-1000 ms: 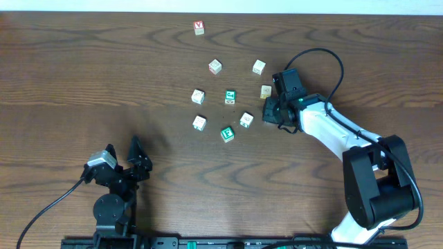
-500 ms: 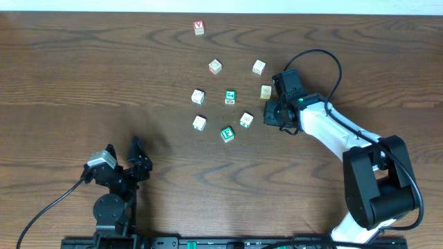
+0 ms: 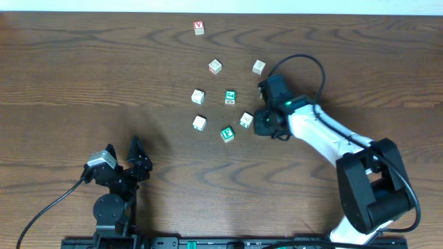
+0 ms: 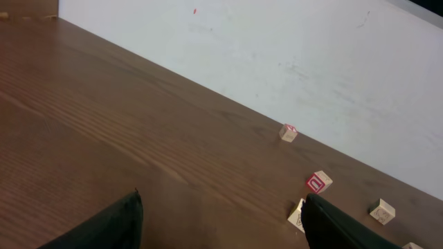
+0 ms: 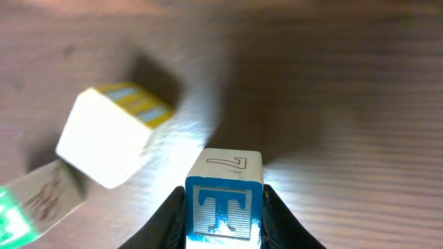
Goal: Lift 3 blocks
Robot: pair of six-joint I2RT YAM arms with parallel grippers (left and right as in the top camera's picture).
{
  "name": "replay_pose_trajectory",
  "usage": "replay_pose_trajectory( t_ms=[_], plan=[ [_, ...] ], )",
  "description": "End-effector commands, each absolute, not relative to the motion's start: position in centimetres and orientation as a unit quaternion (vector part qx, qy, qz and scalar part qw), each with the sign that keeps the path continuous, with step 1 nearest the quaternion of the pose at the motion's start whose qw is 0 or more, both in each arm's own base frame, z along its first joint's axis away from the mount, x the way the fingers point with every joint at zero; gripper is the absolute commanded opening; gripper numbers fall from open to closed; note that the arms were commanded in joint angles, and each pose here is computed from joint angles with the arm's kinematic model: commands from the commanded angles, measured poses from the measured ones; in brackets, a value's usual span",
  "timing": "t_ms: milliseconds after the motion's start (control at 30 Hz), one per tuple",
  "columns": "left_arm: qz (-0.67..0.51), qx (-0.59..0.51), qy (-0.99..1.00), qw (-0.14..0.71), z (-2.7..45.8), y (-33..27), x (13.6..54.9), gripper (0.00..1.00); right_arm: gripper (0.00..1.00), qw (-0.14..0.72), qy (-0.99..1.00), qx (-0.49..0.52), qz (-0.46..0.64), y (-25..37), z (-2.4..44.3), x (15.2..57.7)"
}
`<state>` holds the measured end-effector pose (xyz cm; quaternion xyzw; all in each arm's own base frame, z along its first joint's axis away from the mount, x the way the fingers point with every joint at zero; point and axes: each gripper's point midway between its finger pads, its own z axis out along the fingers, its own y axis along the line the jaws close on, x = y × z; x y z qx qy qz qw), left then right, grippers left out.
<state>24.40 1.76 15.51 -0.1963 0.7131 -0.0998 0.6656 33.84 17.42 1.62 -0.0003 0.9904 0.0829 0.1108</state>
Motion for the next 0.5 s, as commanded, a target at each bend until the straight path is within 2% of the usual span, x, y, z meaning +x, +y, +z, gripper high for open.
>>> replay_pose_trajectory(
  t_ms=[0, 367, 433, 467],
  plan=[
    [-0.085, -0.202, 0.73, 0.647, 13.8, 2.1, 24.3, 0.74, 0.19, 0.086, 0.992, -0.034, 0.088, 19.4, 0.7, 31.8],
    [-0.085, -0.202, 0.73, 0.647, 13.8, 2.1, 24.3, 0.74, 0.19, 0.065, 0.995, -0.016, 0.077, 19.6, 0.5, 30.4],
    [-0.085, -0.202, 0.73, 0.647, 13.8, 2.1, 24.3, 0.74, 0.28, 0.063, 0.996, -0.015, 0.065, 19.1, 0.4, 30.2],
    [-0.085, -0.202, 0.73, 0.647, 13.8, 2.1, 24.3, 0.74, 0.38, 0.063, 0.996, -0.015, 0.065, 19.1, 0.4, 30.2]
  ],
)
